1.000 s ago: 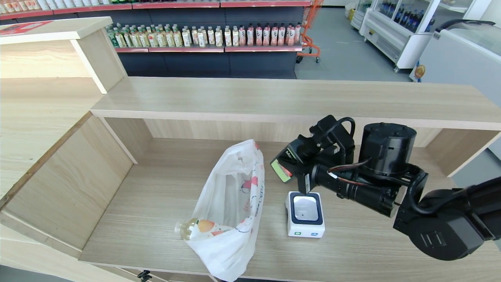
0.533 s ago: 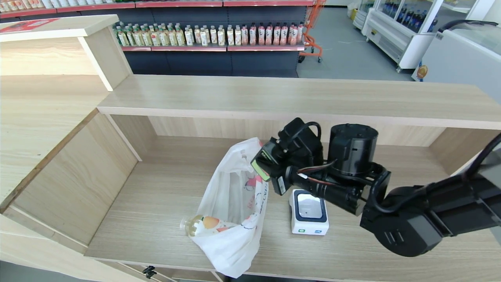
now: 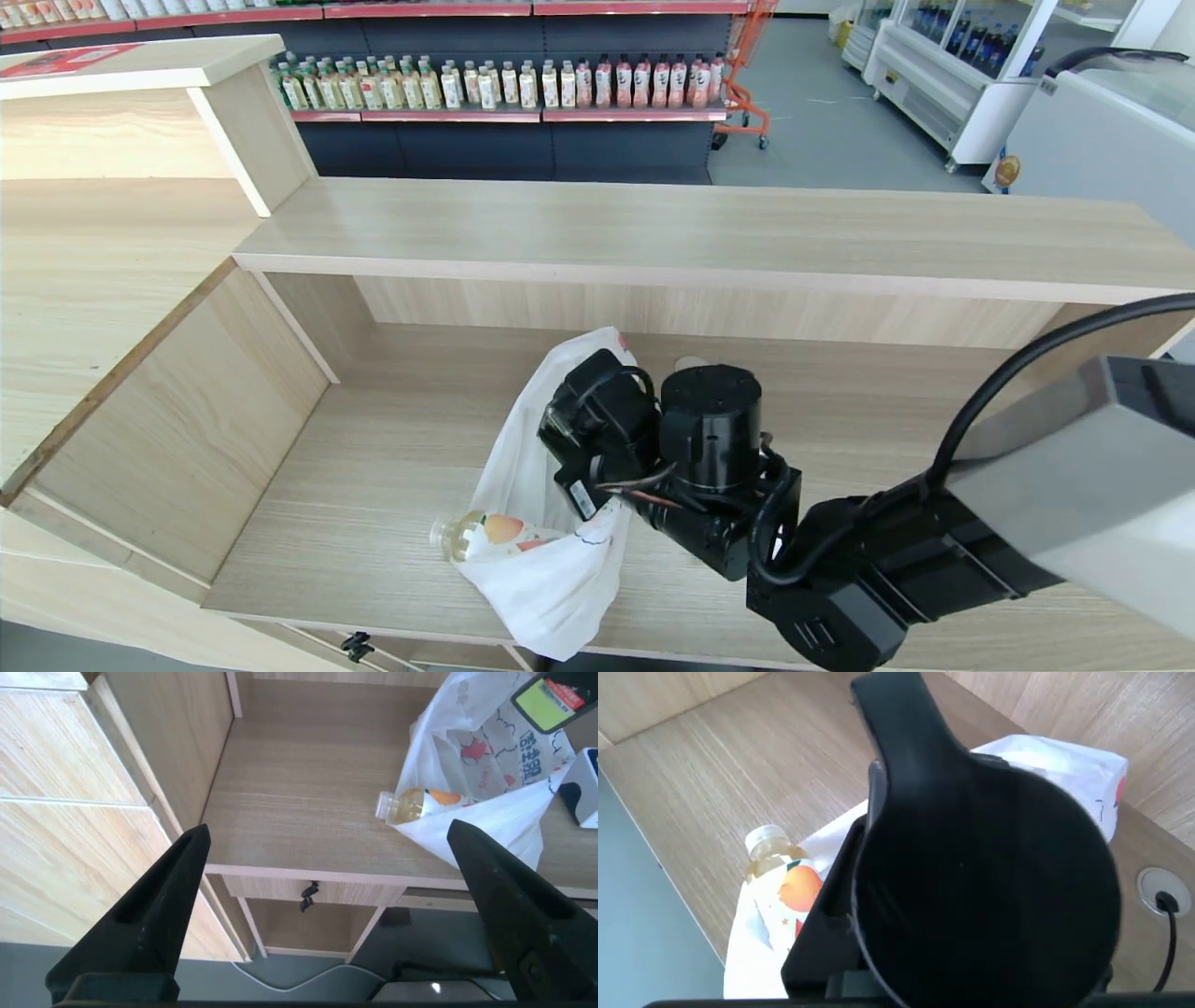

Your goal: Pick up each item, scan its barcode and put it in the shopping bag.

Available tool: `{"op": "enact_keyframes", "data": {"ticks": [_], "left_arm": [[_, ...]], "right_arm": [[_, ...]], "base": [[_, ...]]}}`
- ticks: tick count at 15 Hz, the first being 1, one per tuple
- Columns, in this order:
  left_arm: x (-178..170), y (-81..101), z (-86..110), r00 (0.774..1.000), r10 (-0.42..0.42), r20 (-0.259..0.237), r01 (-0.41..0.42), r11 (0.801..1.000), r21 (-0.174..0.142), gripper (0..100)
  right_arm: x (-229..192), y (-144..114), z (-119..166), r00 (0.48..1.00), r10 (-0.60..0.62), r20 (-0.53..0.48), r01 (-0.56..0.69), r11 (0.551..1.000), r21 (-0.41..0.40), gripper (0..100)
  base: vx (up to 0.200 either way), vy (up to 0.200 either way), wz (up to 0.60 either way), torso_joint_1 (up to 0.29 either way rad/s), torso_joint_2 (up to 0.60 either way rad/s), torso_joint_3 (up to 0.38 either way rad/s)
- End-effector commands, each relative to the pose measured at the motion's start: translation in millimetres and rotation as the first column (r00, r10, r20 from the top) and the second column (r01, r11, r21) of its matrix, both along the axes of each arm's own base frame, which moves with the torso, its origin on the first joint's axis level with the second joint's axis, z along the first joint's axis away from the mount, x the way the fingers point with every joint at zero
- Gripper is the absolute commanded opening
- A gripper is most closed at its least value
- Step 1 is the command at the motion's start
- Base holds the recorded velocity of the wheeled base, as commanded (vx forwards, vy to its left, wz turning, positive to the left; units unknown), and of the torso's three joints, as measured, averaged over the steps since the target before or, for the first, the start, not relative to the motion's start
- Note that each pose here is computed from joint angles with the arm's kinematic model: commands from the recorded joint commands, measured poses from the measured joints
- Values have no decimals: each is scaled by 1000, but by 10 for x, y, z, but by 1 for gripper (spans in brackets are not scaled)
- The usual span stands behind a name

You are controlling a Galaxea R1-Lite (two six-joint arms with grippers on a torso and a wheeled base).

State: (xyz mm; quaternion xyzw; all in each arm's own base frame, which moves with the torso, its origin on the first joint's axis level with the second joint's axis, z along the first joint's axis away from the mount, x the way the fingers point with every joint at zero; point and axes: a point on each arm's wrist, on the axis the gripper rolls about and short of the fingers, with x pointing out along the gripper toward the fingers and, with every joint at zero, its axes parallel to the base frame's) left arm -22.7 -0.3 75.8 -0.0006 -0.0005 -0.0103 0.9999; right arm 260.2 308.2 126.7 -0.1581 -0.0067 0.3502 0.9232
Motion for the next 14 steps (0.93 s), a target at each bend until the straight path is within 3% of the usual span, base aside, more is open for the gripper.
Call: {"op": "enact_keyframes", "data": {"ticks": [1,5,11,14], "left_arm": [[0,0,0,1000,1,0,-1,1000,0,100],[0,0,0,1000,1,0,-1,1000,0,100],[0,0,0,1000,1,0,-1,1000,0,100],[0,0,0,1000,1,0,-1,1000,0,100]], "right_arm": [[34,73,-260,1000,-16,-21,15,999,-32,0],[16,49,-422,1000,-16,25,17,998,-56,0],[-212,-327,-871,999,-32,-16,30,994,-108,0],[-130,-464,-869,996,-84,-11,82,991,-108,0]], "base": [[0,0,0,0,0,0],[0,0,0,0,0,0],[0,0,0,0,0,0],[0,0,0,0,0,0]]}}
